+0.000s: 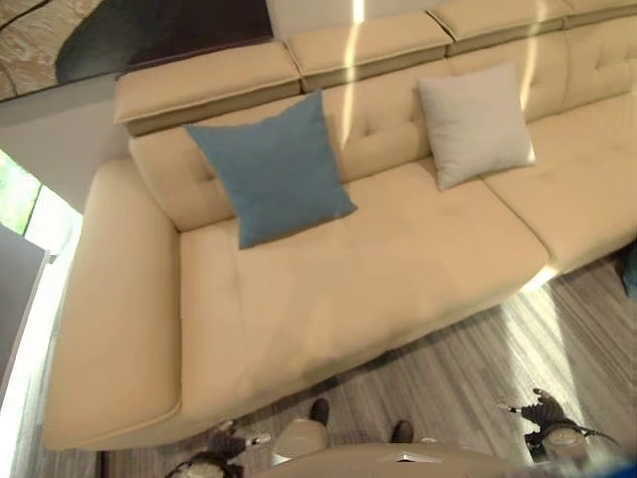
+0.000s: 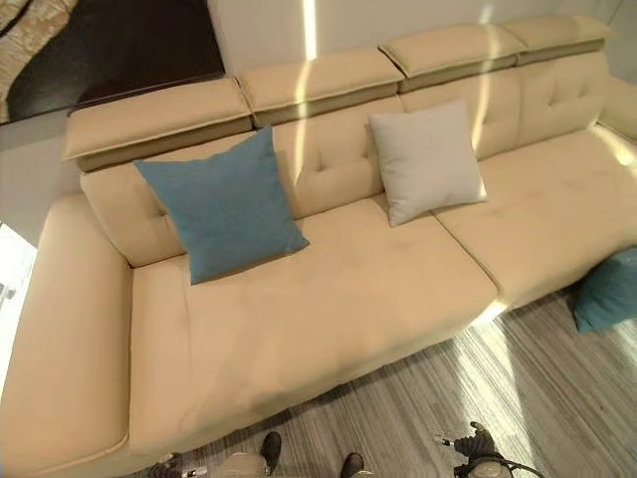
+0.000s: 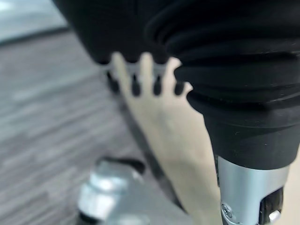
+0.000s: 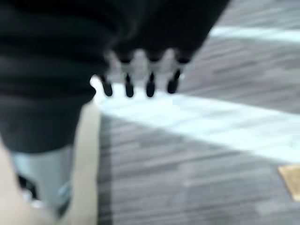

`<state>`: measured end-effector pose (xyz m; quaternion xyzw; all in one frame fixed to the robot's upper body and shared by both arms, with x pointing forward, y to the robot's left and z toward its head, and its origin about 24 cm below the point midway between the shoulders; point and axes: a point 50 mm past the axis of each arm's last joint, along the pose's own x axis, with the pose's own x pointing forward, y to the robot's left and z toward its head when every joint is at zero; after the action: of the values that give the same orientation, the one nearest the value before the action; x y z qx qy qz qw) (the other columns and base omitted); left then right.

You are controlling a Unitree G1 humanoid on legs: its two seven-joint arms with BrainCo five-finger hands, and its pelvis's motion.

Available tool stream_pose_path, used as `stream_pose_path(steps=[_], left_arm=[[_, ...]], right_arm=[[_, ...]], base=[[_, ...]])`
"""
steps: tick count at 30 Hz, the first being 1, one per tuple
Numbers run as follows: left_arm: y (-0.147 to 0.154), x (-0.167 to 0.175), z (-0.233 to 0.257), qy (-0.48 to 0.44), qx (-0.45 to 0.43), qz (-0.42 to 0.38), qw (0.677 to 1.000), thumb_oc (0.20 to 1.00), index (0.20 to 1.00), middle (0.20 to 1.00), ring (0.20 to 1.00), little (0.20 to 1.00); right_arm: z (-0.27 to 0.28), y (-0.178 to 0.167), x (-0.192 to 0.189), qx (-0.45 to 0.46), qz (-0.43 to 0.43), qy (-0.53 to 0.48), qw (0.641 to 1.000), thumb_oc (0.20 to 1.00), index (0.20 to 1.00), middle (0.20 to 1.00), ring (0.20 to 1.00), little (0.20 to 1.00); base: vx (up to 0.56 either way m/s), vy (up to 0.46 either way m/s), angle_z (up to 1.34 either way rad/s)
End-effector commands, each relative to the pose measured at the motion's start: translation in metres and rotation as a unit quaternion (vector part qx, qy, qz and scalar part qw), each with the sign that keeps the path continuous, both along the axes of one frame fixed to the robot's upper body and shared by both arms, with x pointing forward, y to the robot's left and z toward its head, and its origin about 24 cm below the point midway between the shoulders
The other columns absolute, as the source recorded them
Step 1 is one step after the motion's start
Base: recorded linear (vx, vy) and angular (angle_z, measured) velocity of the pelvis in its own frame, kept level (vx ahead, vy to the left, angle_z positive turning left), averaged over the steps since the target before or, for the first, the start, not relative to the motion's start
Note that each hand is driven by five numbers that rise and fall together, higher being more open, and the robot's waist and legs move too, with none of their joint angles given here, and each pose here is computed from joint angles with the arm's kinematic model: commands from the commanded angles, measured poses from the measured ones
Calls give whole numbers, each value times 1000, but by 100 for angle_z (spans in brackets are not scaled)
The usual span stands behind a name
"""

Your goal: Pick up all the scattered cushions and arrange them neatly on the sofa.

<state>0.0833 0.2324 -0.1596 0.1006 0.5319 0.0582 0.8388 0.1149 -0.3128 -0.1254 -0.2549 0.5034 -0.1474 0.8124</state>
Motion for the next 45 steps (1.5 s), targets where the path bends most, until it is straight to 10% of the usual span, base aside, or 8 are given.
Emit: stream_pose_path(steps=[1, 45], left_arm=[[16, 14, 8, -27, 29, -7, 999, 1000, 1000, 1000, 1000, 1000], [24, 4, 5, 13, 54, -4, 998, 1000, 1000, 1000, 1000, 1000]], right_arm=[[6, -1, 15, -7, 7, -20, 1000, 1000, 1000, 1000, 1000, 1000], [-13, 37, 15, 30, 37, 25, 999, 1000, 1000, 1000, 1000, 1000]], base=[[-139, 161, -68], [-29, -50, -81]])
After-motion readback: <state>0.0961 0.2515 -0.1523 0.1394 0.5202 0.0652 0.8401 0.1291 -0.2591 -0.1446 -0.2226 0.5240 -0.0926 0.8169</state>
